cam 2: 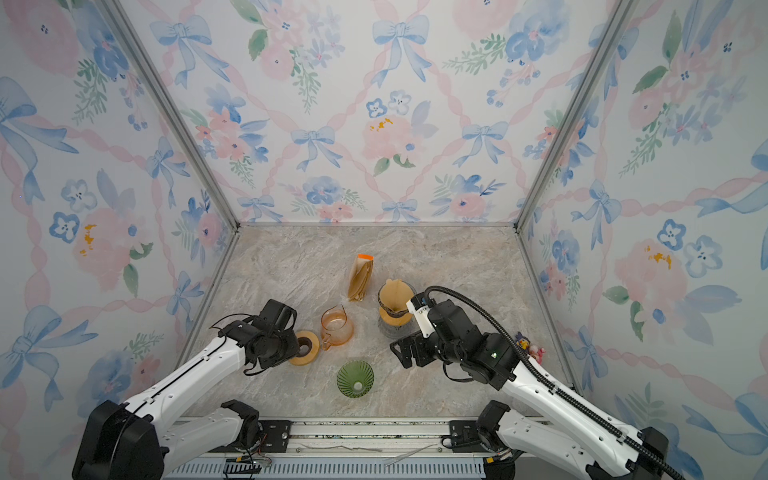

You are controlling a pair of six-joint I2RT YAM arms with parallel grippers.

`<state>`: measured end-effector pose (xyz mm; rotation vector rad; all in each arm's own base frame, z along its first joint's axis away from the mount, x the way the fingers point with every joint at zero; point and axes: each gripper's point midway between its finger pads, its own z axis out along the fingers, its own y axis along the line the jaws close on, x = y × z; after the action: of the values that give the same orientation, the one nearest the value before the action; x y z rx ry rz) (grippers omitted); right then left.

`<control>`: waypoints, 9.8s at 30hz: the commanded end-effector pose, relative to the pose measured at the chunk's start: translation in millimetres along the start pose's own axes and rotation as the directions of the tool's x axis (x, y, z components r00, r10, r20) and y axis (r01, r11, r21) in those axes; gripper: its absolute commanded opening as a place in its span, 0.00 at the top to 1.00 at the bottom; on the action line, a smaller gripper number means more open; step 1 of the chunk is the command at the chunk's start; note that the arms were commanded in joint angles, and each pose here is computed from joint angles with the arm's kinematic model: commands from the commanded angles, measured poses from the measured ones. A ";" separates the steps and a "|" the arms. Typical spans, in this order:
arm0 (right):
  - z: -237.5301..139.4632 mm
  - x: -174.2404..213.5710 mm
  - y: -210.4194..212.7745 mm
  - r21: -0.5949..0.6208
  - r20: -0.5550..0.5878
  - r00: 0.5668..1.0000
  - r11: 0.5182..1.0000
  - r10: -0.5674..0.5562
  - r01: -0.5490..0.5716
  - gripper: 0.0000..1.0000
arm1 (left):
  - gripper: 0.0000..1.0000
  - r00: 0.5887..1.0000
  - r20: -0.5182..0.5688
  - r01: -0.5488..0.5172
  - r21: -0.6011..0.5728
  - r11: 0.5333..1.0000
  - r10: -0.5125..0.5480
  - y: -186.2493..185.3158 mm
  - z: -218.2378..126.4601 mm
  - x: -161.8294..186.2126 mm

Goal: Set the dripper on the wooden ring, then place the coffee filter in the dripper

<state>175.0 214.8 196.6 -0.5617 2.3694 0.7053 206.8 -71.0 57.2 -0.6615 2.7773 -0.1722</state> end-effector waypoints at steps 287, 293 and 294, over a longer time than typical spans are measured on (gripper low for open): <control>85.4 59.7 60.8 0.110 -0.136 0.940 0.948 0.313 -0.300 0.49 | 0.04 0.879 0.038 -0.385 0.647 0.658 0.476 -113.0 -67.4 113.5; 96.0 74.8 60.2 0.121 -0.187 0.925 0.942 0.331 -0.313 0.55 | 0.02 0.867 0.042 -0.410 0.627 0.662 0.496 -112.6 -61.9 115.4; 97.7 76.5 60.6 0.123 -0.194 0.923 0.942 0.331 -0.312 0.56 | 0.02 0.870 0.048 -0.410 0.623 0.667 0.490 -112.7 -62.0 113.6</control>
<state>135.1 299.6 111.1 -0.2098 2.6813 0.6898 135.4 -220.9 104.2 0.2053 2.6556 -1.0241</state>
